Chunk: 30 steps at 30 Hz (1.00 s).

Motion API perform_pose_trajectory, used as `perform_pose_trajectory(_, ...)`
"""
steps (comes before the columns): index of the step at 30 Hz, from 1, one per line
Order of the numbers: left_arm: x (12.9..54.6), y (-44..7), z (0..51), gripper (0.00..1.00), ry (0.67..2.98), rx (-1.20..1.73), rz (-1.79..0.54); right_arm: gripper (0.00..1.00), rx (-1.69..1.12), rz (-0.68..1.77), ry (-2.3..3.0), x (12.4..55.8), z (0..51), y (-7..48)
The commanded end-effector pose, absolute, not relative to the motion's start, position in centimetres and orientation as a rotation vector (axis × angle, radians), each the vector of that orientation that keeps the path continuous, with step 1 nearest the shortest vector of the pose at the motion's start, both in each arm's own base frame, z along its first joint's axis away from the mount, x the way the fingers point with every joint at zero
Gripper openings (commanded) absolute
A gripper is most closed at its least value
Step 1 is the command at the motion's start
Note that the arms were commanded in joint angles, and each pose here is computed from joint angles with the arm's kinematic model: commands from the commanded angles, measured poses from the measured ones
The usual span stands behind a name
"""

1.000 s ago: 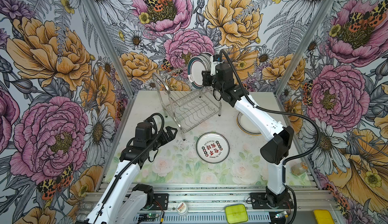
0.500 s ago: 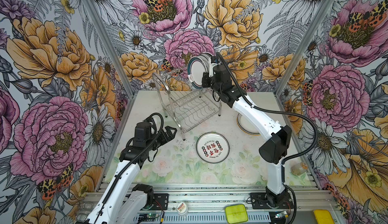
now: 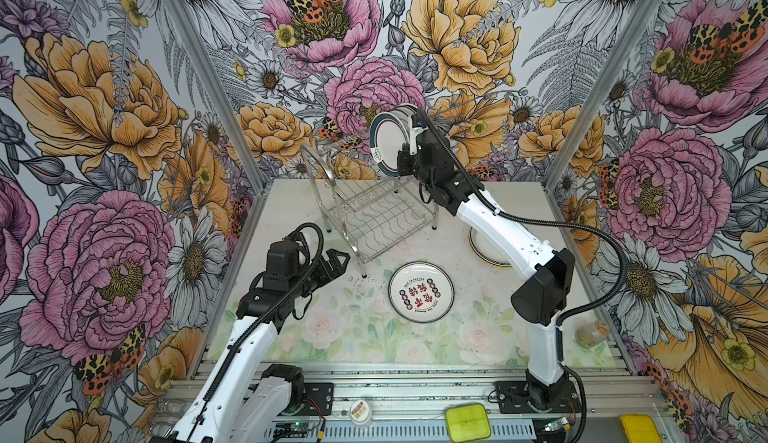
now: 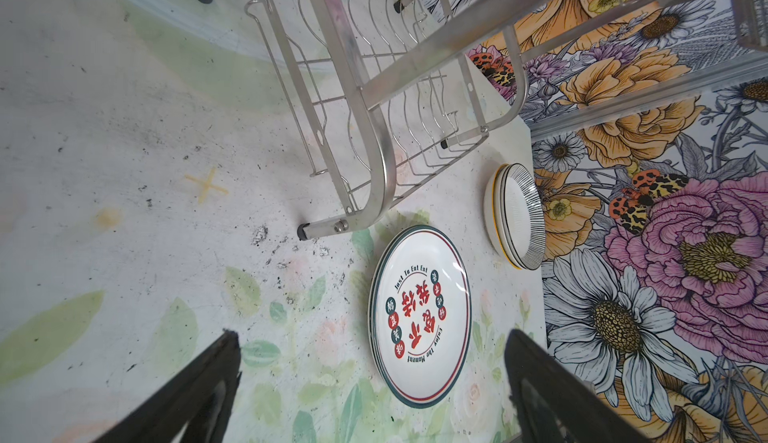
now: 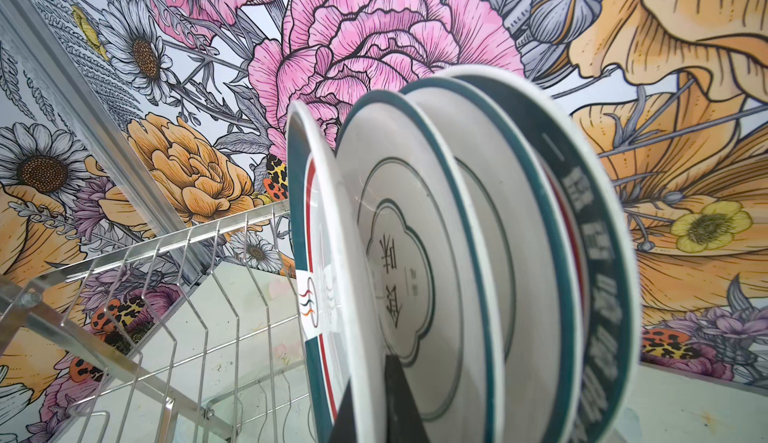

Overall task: Unload the plates from the dish rack
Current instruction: 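Close the right gripper on the rim of the front green-rimmed plate, then lift the green-rimmed plate up out of the rack with the right gripper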

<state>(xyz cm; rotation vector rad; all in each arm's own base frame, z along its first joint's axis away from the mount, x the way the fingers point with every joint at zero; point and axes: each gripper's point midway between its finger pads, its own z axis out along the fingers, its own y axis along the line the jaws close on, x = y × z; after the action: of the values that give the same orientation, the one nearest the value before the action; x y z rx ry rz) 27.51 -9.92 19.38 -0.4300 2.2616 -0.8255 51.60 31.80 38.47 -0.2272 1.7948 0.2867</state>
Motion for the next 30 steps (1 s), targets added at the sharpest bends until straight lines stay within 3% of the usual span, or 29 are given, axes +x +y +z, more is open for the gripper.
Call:
perform_pose_trajectory(1,27.6,-9.9,19.1,0.99,2.257,-0.408,-0.835,0.0,-0.265,0.244,1.752,50.9,39.8,33.1)
perform_pose_trajectory(18,27.5,-10.0,18.6,0.99,2.269,-0.413,-0.842,0.0,-0.249,0.232,1.539,49.9,48.0,33.4)
perform_pose_trajectory(30,26.6,-10.7,19.0,0.99,2.27,-0.371,-0.847,0.0,-0.233,0.249,1.365,44.3,57.2,30.1)
